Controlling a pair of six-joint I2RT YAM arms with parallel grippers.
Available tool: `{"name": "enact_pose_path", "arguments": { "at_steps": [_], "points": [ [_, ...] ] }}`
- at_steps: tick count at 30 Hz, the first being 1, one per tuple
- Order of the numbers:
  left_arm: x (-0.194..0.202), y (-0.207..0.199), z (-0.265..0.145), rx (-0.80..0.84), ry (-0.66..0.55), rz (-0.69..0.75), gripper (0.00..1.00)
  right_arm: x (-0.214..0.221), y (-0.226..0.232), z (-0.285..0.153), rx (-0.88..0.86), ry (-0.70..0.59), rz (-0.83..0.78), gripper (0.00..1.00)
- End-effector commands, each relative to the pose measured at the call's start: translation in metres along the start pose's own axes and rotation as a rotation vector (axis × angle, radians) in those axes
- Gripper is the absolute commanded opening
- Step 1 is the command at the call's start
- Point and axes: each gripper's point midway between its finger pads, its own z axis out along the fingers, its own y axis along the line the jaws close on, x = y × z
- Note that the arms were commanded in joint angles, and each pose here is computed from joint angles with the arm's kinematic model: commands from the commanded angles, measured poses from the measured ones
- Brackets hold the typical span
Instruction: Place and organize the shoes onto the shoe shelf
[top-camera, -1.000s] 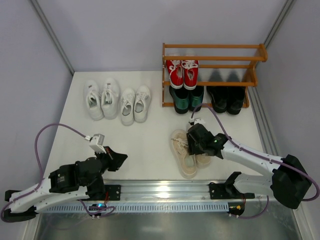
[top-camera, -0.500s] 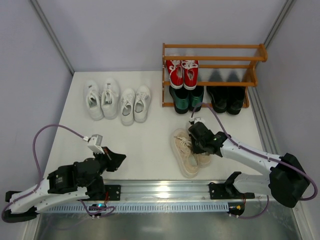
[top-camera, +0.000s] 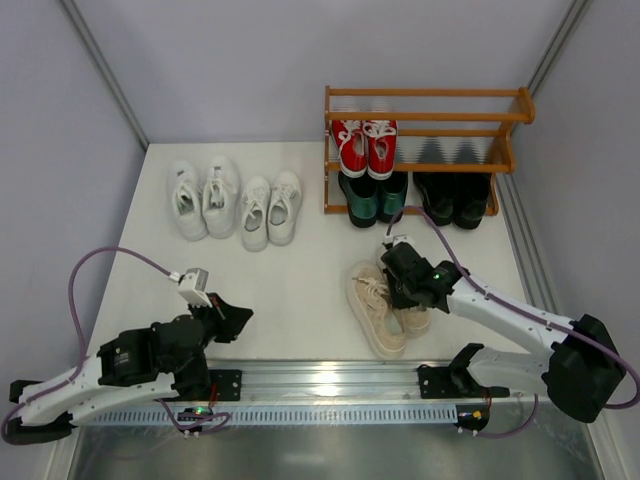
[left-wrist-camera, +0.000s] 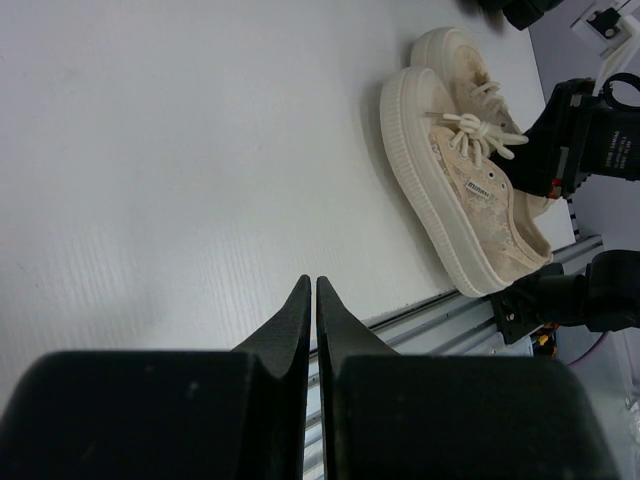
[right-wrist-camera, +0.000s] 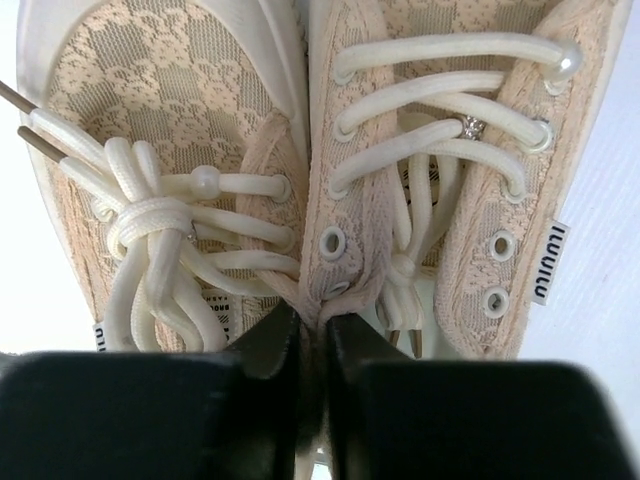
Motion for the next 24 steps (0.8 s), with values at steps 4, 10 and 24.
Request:
{"name": "enact_pose_path", "arguments": {
  "at_steps": [4,10,24],
  "points": [
    [-0.015,-0.008,-0.004,0.015,-0.041,-0.018,0.00,-0.020,0.018,0.021,-0.044,-0.053,0.026,0.45],
    [-0.016,-0.007,-0.004,0.014,-0.048,-0.019,0.00,-0.015,0.017,0.020,-0.047,-0.043,0.044,0.87],
    [-0.013,-0.003,0.000,0.001,-0.052,0.001,0.00,-0.031,0.020,0.022,-0.023,-0.103,0.189,1.00]
  ]
}}
